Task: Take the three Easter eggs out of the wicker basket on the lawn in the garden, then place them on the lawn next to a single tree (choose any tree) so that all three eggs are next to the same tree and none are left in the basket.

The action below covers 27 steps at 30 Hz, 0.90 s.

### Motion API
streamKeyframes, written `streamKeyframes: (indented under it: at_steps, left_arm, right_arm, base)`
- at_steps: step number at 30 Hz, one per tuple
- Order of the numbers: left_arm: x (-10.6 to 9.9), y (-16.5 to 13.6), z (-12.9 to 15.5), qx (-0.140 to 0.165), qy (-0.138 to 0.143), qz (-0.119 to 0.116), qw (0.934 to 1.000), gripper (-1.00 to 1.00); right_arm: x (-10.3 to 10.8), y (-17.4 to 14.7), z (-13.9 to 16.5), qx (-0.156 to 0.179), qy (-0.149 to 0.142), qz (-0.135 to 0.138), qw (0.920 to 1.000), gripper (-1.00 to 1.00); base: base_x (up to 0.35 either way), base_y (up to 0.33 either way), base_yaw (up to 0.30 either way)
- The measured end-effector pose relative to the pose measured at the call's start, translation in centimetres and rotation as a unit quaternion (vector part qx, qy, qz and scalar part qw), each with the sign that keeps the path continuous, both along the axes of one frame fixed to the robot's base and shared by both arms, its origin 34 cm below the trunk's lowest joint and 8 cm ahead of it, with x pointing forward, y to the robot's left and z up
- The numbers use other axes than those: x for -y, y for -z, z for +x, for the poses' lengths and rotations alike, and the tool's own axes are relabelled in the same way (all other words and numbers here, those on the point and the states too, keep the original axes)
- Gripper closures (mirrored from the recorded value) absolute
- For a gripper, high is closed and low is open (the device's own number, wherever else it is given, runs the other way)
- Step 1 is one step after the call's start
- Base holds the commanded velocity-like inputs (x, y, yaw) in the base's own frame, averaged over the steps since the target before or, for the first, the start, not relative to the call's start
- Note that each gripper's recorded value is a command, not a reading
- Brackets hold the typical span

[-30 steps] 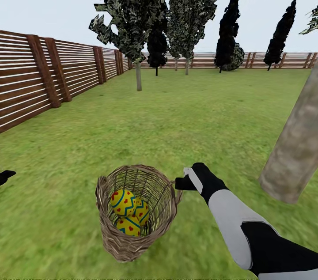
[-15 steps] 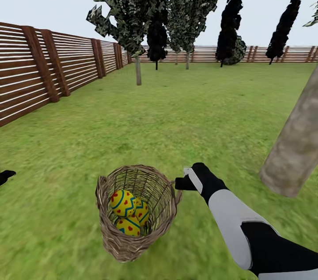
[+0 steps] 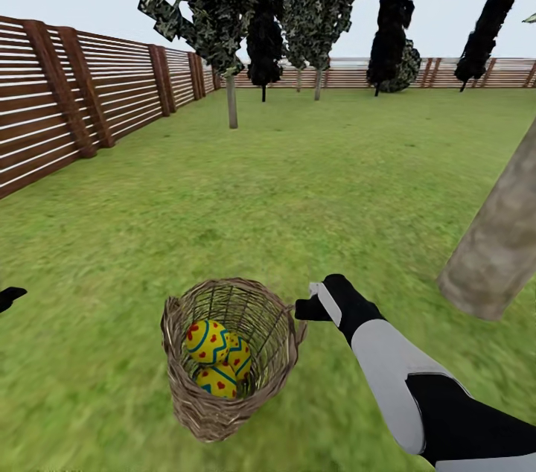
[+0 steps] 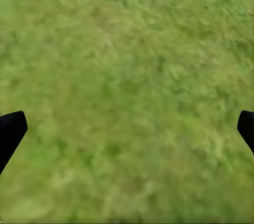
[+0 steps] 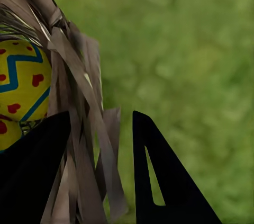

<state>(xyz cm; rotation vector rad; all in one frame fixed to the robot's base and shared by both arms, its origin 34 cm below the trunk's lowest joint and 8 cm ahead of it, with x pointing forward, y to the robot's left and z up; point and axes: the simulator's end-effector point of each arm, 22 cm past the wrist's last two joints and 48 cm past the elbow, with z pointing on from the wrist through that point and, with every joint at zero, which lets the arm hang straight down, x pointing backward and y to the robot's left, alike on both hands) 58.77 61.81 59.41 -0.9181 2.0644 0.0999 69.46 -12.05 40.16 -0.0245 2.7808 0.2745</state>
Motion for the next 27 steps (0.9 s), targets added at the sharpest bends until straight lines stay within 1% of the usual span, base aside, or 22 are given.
streamKeyframes:
  at_steps: [3, 5, 16, 27]
  left_arm:
    - [0.0, 0.2, 0.0, -0.002, 0.0, 0.0, 1.0, -1.0]
    - [0.0, 0.2, 0.0, -0.002, 0.0, 0.0, 1.0, -1.0]
    - [0.0, 2.6, 0.4, -0.024, 0.0, 0.0, 0.9997, -1.0]
    - [0.0, 3.4, 0.4, -0.032, 0.0, 0.0, 0.9995, -1.0]
  right_arm:
    - [0.1, 0.0, 0.9, 0.022, 0.006, 0.0, 0.9997, 1.0]
    - [0.1, 0.0, 1.1, 0.026, 0.007, 0.0, 0.9996, 1.0]
    - [0.1, 2.8, 0.7, 0.007, 0.008, 0.0, 0.9999, 1.0]
    - [0.2, 2.9, 1.0, 0.003, 0.007, 0.001, 1.0, 1.0]
  base:
    - [0.0, 0.0, 0.0]
    - [0.0, 0.0, 0.0]
    - [0.0, 0.0, 0.0]
    - [0.0, 0.0, 0.0]
